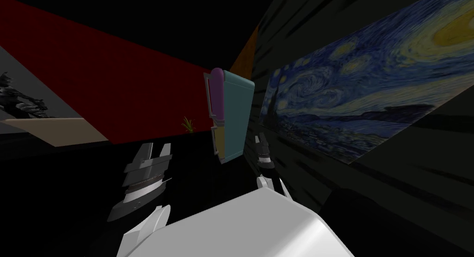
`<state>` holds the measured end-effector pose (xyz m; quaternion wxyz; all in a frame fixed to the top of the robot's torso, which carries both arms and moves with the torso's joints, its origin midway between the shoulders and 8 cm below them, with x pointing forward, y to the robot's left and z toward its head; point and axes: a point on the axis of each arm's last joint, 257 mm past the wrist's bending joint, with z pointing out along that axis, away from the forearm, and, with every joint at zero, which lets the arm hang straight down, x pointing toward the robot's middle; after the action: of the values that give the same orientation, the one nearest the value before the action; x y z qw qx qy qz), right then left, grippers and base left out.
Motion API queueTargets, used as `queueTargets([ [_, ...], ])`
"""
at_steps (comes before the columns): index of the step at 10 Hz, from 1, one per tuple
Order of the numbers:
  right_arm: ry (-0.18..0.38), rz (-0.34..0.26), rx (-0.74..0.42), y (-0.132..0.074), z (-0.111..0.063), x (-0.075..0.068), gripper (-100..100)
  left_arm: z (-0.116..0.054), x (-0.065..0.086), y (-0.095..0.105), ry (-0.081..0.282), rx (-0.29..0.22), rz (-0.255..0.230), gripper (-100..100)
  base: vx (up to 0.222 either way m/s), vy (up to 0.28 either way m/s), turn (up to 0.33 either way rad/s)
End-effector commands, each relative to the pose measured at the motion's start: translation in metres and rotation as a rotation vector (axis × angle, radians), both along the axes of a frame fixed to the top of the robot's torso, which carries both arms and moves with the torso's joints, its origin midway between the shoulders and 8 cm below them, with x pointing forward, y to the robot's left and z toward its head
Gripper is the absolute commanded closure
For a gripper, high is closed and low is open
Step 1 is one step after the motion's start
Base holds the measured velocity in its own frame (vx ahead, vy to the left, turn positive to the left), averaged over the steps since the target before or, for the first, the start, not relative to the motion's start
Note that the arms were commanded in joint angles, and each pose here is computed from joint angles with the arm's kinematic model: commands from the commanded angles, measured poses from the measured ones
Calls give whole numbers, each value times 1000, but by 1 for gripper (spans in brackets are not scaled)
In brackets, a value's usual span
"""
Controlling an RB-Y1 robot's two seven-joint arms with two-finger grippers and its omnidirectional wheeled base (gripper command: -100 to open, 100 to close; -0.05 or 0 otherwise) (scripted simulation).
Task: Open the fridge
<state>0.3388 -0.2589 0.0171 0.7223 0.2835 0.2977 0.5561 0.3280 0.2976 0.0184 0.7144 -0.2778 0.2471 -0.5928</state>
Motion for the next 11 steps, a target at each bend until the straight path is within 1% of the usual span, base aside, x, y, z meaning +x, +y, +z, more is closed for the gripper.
queueTargets([
  [1, 0, 0, 0, 0, 0, 0, 0, 0, 0, 0, 0, 0, 0, 0, 0, 0, 0],
  [3, 0, 0, 0, 0, 0, 0, 0, 0, 0, 0, 0, 0, 0, 0, 0, 0, 0],
  [4, 17, 10, -53, 5, -3, 2, -100, 0, 0, 0, 0, 0, 0, 0, 16, 13, 19],
  [7, 64, 10, -194, 16, -14, 7, -100, 0, 0, 0, 1, 0, 0, 0, 45, 45, 43],
  [11, 139, -38, -413, 25, -33, 15, -100, 0, 0, 0, 1, 0, 0, 0, 81, 71, 77],
])
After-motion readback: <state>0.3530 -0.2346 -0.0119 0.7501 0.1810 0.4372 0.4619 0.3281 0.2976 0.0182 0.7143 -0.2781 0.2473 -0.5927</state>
